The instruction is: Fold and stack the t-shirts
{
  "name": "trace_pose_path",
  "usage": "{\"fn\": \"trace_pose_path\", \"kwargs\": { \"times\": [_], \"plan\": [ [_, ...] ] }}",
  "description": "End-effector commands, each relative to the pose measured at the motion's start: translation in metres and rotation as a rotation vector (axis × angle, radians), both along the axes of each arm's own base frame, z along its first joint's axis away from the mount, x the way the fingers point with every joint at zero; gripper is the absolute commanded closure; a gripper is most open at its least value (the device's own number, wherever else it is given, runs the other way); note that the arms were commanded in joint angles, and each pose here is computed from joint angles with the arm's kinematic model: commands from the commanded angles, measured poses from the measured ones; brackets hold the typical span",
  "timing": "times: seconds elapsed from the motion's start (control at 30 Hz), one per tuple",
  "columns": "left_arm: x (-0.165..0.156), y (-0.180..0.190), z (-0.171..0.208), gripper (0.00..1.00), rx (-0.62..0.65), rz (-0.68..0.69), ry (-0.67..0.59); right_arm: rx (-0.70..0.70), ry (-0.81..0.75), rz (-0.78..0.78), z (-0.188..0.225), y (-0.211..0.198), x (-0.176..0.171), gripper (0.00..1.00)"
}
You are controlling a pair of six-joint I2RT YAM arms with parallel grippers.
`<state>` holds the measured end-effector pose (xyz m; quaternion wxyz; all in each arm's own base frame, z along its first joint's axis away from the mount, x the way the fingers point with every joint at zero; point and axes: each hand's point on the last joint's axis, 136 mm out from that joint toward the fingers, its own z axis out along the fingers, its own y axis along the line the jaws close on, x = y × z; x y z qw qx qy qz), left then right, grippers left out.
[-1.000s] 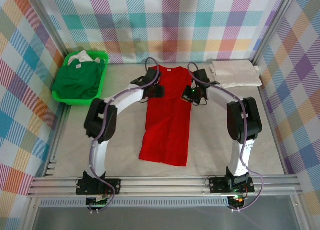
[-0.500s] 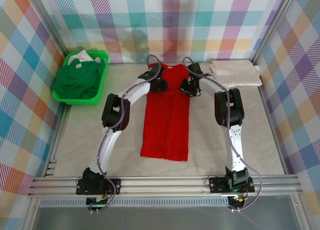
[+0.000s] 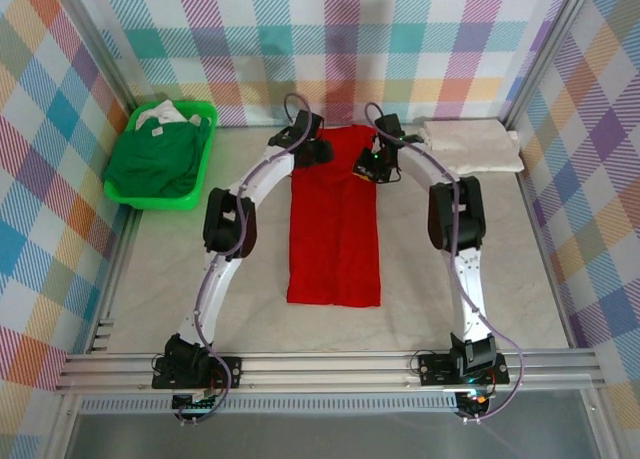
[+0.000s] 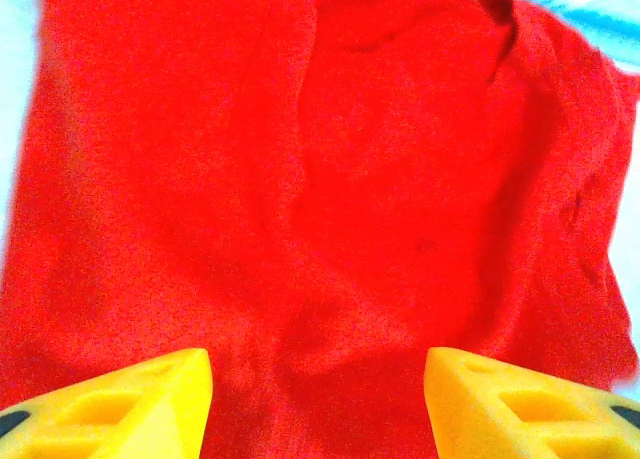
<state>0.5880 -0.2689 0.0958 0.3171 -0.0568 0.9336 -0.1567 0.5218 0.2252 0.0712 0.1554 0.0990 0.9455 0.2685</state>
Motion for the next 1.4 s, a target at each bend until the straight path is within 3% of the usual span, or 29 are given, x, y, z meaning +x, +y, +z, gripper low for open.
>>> {"fn": "trace_pose_path", "kwargs": {
  "times": [0.0,0.1,0.27,0.33,0.47,0.73,1.37],
  "plan": [
    [-0.062,0.01,0.115,0.38,-0.026,-0.075,-0.156,0.099,-0.106,0.066,0.092,0.01,-0.056,0.7],
    [-0.147,0.031,0.127,0.34,-0.087,-0.108,-0.192,0.11,-0.149,0.093,0.1,0.001,-0.124,0.61],
    [-0.286,0.068,0.051,0.34,-0.128,-0.187,0.113,0.159,-0.047,0.144,0.059,-0.016,-0.256,0.54],
    [-0.335,0.071,0.019,0.34,-0.171,-0.218,0.249,0.184,0.024,0.133,0.044,-0.022,-0.29,0.53],
    [-0.389,0.06,-0.011,0.35,-0.22,-0.271,0.384,0.194,0.101,0.087,0.02,-0.036,-0.323,0.52],
    [-0.417,0.06,-0.04,0.36,-0.211,-0.257,0.446,0.208,0.117,0.071,-0.003,-0.036,-0.328,0.51],
    [-0.399,0.039,-0.058,0.5,-0.179,-0.295,0.403,0.193,0.123,0.091,-0.026,-0.033,-0.333,0.51]
  ]
}}
